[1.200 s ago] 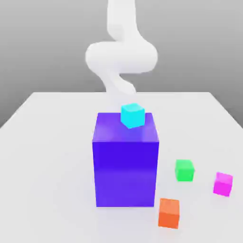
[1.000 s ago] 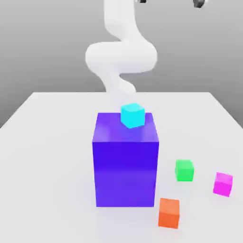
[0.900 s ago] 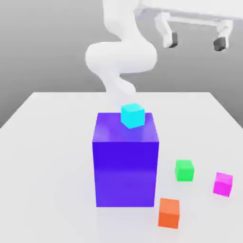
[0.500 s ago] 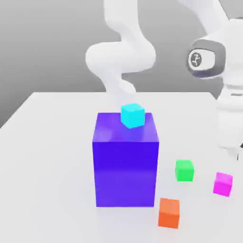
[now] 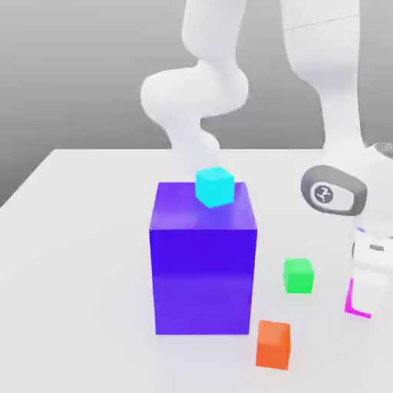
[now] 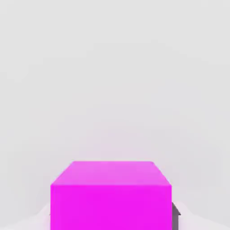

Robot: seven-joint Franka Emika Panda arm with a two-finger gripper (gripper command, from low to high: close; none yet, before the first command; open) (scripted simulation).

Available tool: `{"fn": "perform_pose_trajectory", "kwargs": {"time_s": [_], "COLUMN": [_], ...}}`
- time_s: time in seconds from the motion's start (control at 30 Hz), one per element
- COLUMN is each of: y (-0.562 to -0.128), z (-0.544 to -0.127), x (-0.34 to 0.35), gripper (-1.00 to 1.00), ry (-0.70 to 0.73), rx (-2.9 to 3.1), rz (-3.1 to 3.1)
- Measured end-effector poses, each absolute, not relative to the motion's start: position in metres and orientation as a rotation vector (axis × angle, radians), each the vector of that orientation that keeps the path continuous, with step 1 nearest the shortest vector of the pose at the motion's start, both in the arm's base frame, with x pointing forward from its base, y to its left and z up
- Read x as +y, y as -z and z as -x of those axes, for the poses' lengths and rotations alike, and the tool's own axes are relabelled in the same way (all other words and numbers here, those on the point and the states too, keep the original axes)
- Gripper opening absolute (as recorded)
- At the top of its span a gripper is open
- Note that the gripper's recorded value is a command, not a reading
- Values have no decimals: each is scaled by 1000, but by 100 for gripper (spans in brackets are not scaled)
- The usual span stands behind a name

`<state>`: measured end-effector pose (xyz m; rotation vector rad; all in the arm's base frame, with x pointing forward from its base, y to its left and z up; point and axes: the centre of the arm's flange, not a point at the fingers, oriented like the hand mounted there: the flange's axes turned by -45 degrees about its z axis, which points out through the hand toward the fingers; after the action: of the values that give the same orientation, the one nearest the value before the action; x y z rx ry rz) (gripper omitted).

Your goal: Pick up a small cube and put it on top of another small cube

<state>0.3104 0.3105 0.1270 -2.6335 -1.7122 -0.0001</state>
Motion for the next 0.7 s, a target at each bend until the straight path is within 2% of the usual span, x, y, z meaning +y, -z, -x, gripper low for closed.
{"fn": "perform_pose_trajectory", "kwargs": {"time_s": [0.2, 0.37, 0.6, 0.7], "y": [-181, -215, -240, -238], "z": [-311, -292, -258, -249], "x": [311, 283, 228, 210], "gripper": [-100, -100, -100, -100], "ry": [0, -5, -5, -2], "rx": [-1712, -1691, -1643, -1626], "rz": [2634, 2642, 2674, 2690]}}
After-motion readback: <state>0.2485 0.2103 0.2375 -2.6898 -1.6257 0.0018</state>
